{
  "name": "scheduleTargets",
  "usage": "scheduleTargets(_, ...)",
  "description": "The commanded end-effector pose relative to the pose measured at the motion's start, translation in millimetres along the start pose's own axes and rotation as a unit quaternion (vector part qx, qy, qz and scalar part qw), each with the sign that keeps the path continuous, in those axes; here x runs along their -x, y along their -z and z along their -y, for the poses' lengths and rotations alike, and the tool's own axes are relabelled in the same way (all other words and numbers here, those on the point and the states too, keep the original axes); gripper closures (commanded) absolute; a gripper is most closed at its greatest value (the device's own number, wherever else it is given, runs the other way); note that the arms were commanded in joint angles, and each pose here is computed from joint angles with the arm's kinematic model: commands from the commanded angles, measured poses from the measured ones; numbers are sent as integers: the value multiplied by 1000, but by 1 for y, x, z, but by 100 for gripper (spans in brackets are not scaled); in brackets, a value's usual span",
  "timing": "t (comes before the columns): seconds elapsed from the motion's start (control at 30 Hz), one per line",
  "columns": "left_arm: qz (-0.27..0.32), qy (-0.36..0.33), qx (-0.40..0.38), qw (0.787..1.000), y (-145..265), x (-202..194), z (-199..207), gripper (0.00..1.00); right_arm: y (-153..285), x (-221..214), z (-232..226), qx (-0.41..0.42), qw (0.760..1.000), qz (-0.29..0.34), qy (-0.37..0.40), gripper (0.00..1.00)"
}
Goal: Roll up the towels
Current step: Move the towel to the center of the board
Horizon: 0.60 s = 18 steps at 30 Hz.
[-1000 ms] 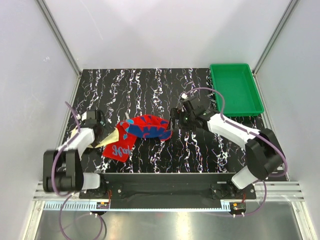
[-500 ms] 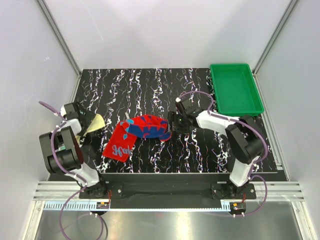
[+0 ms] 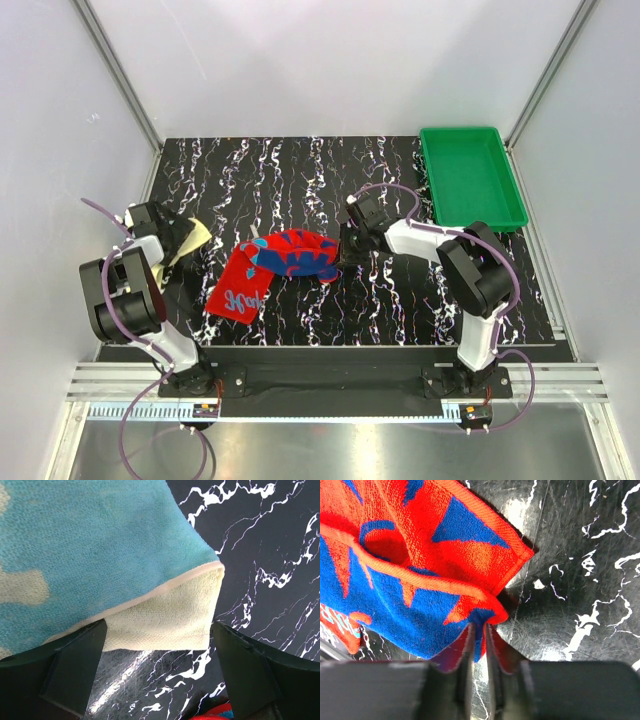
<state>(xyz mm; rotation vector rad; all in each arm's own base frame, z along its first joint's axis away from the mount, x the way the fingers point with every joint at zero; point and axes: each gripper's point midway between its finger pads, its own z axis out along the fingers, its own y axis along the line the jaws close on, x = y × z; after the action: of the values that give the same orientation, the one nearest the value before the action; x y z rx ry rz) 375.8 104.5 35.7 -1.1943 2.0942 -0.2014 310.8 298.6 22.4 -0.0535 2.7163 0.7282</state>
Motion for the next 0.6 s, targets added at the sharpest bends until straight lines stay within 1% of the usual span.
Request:
scheduleTargets(0.0,-23,-9,-8,1000,-3,-16,-2,6,6,18,-23,29,999,26,7,82)
scheduleTargets(0.07,-24,-9,-9,1000,-3,-17,-3,6,10,20,-23,26,999,31,6,86)
scheduleTargets(0.1,-23,-9,-9,1000,-3,-16,-3,6,13,22,-24,26,999,35,7,95)
scheduleTargets(0.13,-25,-8,-8,1000,-3,-17,-3,6,20,26,-28,27,999,44,11,100)
scheduleTargets(0.2,-25,-8,-9,1000,-3,-17,-2,7,31,33,-30,19,998,56,15,100)
scheduleTargets(0.23,-28,-10,-14,999,-2,-19,0,9,44,40,-36,22,997,71,24,100)
scheduleTargets(0.3,-19,-34,-42,998,4,-19,14,14,64,52,-41,11,995,90,39,100)
scheduleTargets(0.33,-13,-58,-47,997,10,-23,29,14,81,55,-43,5,994,98,44,100)
scheduleTargets(0.4,0,-98,-62,993,36,-21,51,14,107,70,-49,-5,989,132,62,100)
scheduleTargets(0.43,15,-122,-60,991,47,-27,64,13,128,76,-55,-3,986,154,69,100)
scheduleTargets(0.47,37,-130,-83,987,67,-23,82,12,142,80,-53,-16,983,169,70,100)
scheduleTargets(0.5,39,-140,-92,985,77,-29,90,12,153,82,-53,-22,981,179,75,100)
scheduleTargets(0.53,39,-154,-108,981,87,-39,104,12,173,84,-55,-21,977,197,77,100)
scheduleTargets(0.57,40,-151,-113,981,97,-39,106,11,179,84,-49,-33,975,208,75,100)
